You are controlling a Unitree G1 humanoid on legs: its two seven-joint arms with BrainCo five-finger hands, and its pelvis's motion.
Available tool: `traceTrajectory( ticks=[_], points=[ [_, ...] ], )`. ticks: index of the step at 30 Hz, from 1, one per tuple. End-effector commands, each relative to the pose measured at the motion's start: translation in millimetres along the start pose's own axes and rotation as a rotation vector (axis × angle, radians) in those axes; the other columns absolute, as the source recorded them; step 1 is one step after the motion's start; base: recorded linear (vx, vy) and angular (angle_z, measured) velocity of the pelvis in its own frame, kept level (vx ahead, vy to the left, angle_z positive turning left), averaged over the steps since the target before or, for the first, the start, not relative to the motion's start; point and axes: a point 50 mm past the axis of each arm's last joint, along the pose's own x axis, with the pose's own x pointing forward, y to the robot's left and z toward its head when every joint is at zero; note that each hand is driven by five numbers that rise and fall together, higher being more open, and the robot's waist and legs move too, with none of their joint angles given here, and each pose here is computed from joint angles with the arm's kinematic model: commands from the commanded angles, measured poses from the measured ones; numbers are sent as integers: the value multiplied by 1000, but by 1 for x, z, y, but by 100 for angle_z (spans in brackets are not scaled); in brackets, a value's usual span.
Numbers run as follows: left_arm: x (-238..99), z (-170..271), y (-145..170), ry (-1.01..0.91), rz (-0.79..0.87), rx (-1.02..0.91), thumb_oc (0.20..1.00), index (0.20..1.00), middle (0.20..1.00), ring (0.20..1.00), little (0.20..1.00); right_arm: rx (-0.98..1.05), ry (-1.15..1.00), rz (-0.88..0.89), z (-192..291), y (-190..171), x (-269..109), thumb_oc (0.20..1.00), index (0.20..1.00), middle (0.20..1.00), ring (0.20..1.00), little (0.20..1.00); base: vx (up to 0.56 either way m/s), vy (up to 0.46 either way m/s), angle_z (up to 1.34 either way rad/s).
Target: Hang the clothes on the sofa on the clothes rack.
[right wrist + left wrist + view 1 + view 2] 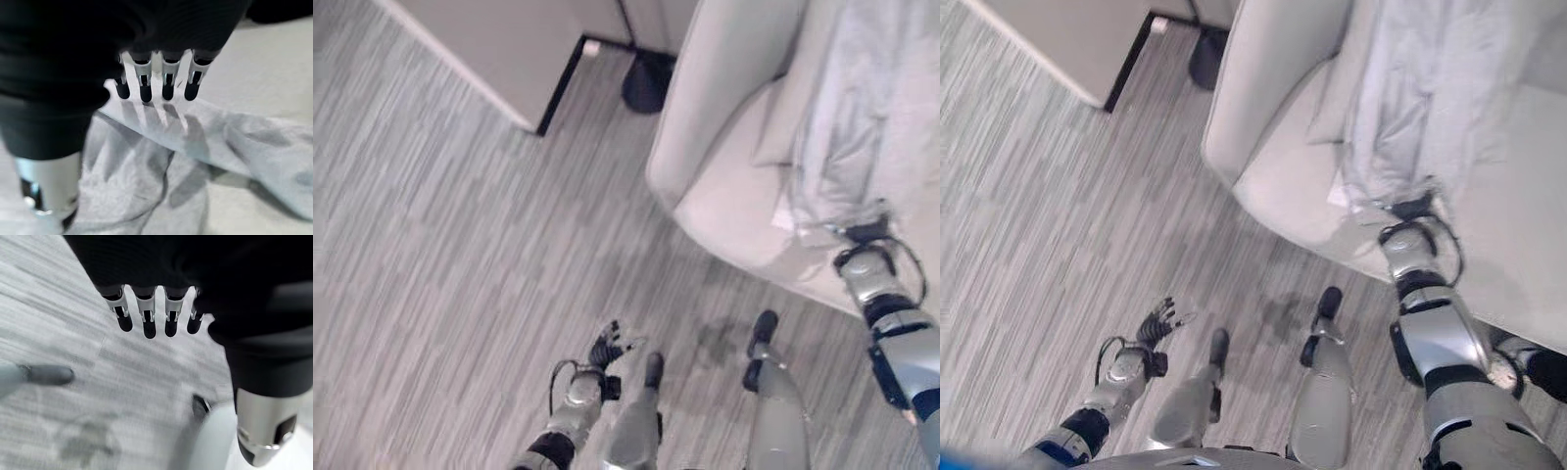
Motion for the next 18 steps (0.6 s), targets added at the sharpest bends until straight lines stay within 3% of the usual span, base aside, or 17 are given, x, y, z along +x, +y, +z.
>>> traceTrajectory(
  ticks=[1,4,10,18],
  points=[
    [-1,3,-1,-39,24,42,1000,1000,1000,1000,1000,-43,-68,-173,8,-7,-3,1000,1000,1000,1000,1000,18,-68,15],
    [4,20,-10,-101,15,52,1000,1000,1000,1000,1000,-4,-62,-282,10,-21,1,1000,1000,1000,1000,1000,-1,-59,24],
    [3,44,-21,-218,-47,84,1000,1000,1000,1000,1000,-40,-65,-330,6,-41,10,1000,1000,1000,1000,1000,-1,-51,19],
    [1,57,-24,-280,-25,48,1000,1000,1000,1000,1000,-246,-44,-171,-8,-10,-1,1000,1000,1000,1000,1000,29,-70,9]
  ],
)
